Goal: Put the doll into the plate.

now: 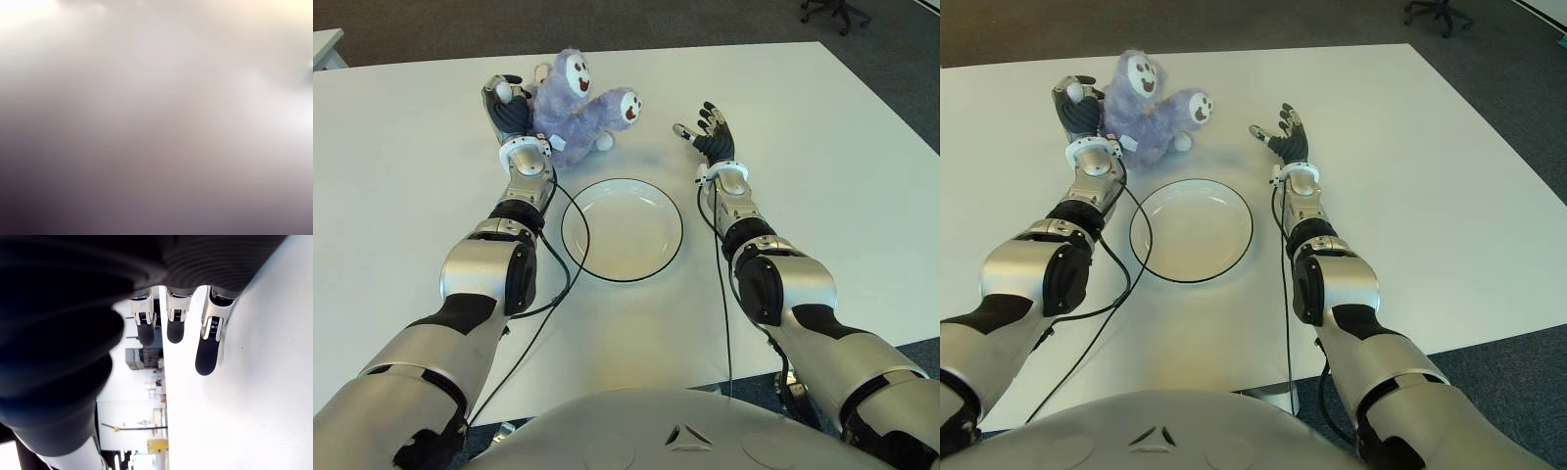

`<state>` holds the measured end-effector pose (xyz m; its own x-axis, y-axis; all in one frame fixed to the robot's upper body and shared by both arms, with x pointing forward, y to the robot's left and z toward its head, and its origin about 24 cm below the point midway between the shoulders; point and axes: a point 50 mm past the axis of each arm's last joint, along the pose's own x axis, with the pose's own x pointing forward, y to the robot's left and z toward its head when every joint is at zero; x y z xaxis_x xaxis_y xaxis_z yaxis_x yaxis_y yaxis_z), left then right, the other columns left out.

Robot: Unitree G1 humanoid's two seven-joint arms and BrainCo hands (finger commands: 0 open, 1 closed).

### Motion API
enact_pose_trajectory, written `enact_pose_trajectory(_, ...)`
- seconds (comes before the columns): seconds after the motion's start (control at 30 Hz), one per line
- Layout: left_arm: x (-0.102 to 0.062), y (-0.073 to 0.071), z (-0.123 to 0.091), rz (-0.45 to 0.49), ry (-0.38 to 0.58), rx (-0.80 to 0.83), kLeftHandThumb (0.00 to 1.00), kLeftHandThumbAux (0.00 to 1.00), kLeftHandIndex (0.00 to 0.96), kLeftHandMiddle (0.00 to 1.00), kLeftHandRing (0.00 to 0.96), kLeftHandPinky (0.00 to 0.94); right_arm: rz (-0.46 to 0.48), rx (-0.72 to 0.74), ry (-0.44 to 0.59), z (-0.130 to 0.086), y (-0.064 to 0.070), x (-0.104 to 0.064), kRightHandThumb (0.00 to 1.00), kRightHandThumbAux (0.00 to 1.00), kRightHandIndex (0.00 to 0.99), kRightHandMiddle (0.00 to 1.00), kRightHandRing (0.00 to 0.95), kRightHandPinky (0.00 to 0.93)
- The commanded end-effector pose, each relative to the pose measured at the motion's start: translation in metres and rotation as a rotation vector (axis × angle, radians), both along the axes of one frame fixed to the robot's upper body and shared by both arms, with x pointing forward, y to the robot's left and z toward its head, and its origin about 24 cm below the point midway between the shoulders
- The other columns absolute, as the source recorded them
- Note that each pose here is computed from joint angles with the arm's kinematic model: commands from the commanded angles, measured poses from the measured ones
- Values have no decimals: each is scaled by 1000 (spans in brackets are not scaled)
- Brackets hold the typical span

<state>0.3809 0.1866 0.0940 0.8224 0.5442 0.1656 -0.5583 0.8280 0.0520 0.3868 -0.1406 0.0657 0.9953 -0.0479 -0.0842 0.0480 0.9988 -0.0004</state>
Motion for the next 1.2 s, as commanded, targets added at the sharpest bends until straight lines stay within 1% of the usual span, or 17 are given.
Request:
enact_pose_trajectory(0.03,1,2,5,1,-16,41,746,695,444,870,873,864,-8,7,170,-41,-1,-19,177,855,46,0,0,0)
enact_pose_trajectory(0.3,2,2,9,-17,-36,56,746,695,444,868,866,860,-6,8,169,-41,0,-19,172,860,52,0,0,0)
enact_pose_trajectory(0.9,5,-3,22,-12,-87,107,748,694,444,862,866,860,-3,3,172,-41,1,-19,162,867,49,0,0,0)
enact_pose_trajectory(1.2,6,-6,32,-12,-134,155,749,693,444,866,878,872,0,-2,169,-40,1,-18,160,867,46,0,0,0)
